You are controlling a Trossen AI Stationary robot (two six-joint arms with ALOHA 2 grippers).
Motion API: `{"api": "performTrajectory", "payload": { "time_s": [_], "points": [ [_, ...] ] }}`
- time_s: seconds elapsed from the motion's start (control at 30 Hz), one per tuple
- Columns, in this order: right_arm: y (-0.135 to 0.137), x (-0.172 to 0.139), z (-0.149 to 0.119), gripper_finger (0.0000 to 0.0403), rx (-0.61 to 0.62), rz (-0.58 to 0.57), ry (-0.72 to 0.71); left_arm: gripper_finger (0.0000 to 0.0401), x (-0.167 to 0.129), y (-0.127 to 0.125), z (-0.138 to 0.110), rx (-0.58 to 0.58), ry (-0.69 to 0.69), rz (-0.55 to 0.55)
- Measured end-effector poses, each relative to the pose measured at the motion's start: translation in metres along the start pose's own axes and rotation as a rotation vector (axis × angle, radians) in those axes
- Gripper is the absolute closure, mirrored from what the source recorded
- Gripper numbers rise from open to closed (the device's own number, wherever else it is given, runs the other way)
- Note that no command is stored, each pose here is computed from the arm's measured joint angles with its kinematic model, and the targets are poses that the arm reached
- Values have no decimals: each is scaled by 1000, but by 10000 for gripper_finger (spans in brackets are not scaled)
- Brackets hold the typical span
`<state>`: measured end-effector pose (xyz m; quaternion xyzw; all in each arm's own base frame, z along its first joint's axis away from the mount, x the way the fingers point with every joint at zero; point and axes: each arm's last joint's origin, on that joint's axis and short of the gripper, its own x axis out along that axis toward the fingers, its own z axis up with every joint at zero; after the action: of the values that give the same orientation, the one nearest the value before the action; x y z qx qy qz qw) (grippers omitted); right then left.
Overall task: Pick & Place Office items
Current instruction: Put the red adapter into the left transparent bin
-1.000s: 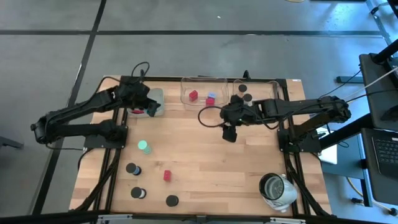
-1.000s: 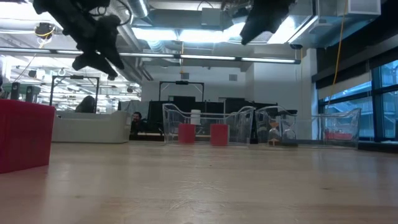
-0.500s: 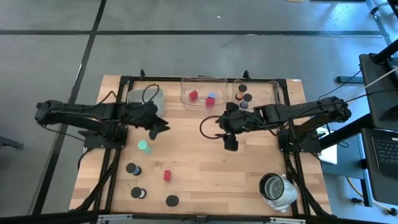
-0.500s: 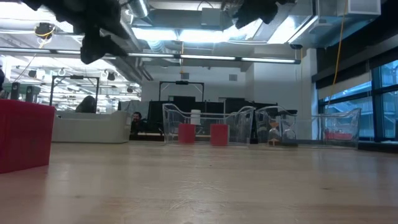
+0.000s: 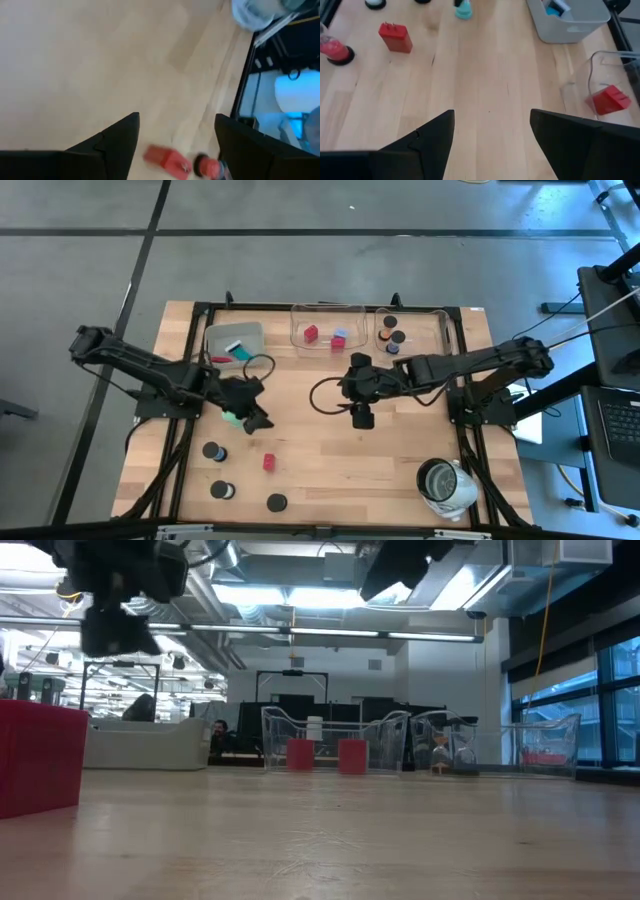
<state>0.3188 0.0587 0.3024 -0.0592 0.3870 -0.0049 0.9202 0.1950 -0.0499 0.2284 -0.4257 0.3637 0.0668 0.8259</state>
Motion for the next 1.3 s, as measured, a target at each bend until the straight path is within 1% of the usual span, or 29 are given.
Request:
{"api": "performTrajectory", "payload": {
  "time_s": [0.13, 0.23, 0.4, 0.47, 0.57, 0.6, 0.67, 0.9, 0.97, 1.03, 1.13, 1.3],
  "points": [
    [1, 7, 1, 140, -2, 0, 1, 122, 16, -2, -6, -60, 89, 26],
    [2, 13, 0, 140, -4, 0, 13, 111, 27, -5, -7, -102, 152, 25],
    [3, 15, -1, 140, -5, 0, 19, 107, 44, -13, 1, -142, 270, 11],
    [3, 15, -1, 140, -1, -1, 22, 108, 51, -17, 5, -132, 293, 9],
    [3, 15, -2, 140, -1, 0, 26, 108, 62, -22, 13, -51, 310, 2],
    [3, 15, -2, 140, -2, 1, 30, 108, 65, -24, 16, 0, 315, -5],
    [3, 15, -3, 140, -5, 2, 41, 109, 71, -30, 21, 154, 327, -31],
    [3, 15, -6, 140, -54, 3, 68, 109, 75, -45, 28, 930, 349, -86],
    [3, 14, -7, 140, -58, 2, 82, 110, 75, -47, 27, 1128, 335, -111],
    [3, 14, -8, 140, -55, 2, 91, 110, 75, -48, 25, 1298, 337, -143],
    [3, 14, -8, 140, -40, 0, 94, 111, 74, -48, 18, 1484, 381, -179],
    [2, 14, -8, 140, -8, -5, 93, 124, 72, -51, 3, 1687, 429, -226]
  ]
}}
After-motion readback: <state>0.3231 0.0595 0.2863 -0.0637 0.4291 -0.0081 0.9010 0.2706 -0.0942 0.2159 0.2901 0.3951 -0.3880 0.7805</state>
